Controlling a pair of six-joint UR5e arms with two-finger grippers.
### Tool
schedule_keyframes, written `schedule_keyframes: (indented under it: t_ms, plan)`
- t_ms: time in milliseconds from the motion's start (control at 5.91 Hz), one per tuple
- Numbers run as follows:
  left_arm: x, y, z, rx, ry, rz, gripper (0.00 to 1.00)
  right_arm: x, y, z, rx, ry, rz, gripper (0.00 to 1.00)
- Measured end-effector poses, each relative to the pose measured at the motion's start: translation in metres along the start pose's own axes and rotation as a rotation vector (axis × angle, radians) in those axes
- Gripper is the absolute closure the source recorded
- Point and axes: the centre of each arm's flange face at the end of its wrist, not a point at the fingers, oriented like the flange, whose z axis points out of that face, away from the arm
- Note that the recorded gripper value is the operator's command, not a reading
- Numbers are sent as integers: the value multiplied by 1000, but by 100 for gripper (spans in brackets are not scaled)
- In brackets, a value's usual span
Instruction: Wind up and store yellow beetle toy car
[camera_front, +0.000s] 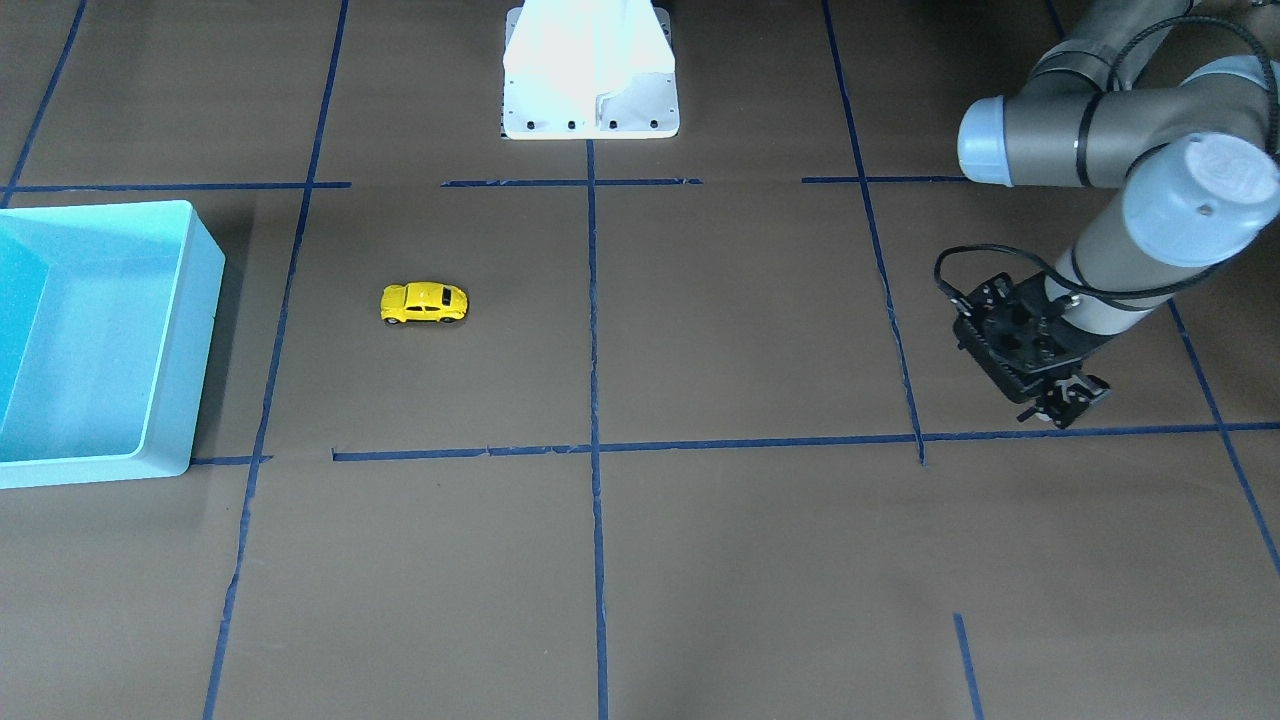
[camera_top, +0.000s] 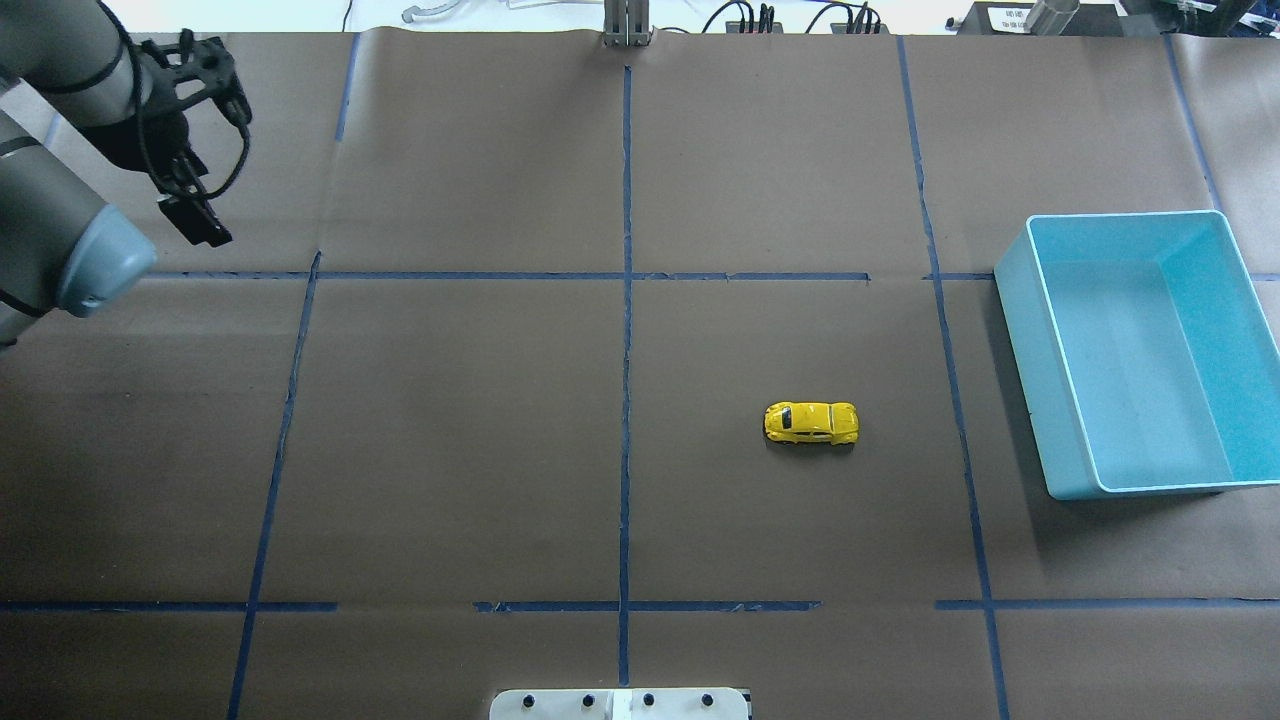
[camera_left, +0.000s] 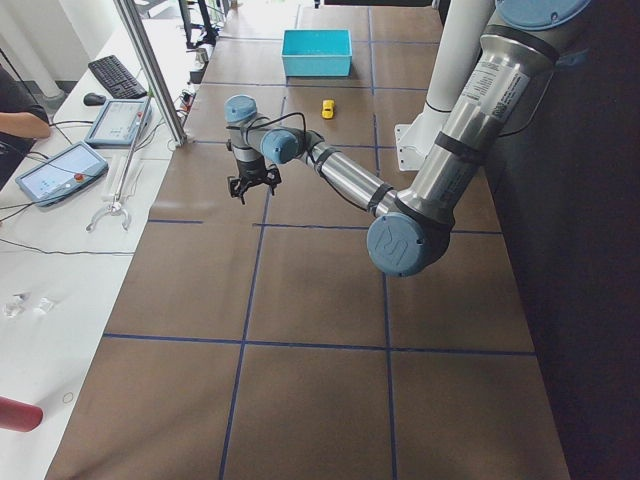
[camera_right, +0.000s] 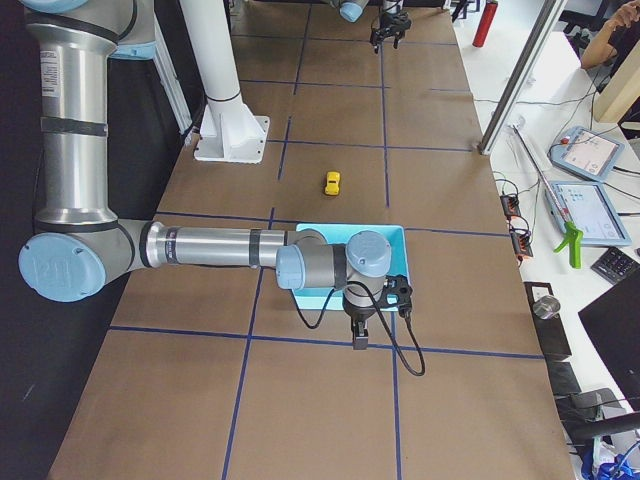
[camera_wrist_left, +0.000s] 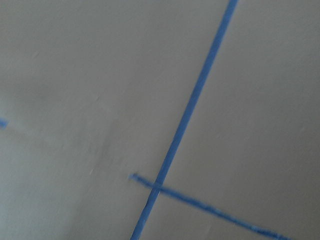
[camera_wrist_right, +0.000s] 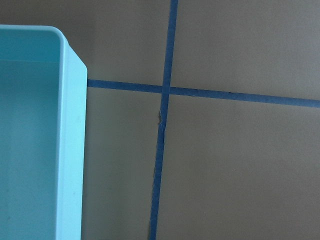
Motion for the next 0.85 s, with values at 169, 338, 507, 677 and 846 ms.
schedule_keyframes:
  t_ms: [169,338,507,677,846]
  plan:
    - [-32,53,-3,-26,-10,-113,0,0,0,0,-1,0,-1,0]
    - [-57,104,-6,-45,-22,-266,0,-1,0,1,-1,0,-1,0]
    - [-75,154,-9,-58,-35,-433,0,-1,0,1,-1,0,-2,0]
    - [-82,192,-11,-60,-4,-555,0,-2,-1,1,-2,0,-3,0]
    - [-83,237,-10,-52,55,-653,0,-6,-3,3,-5,0,-11,0]
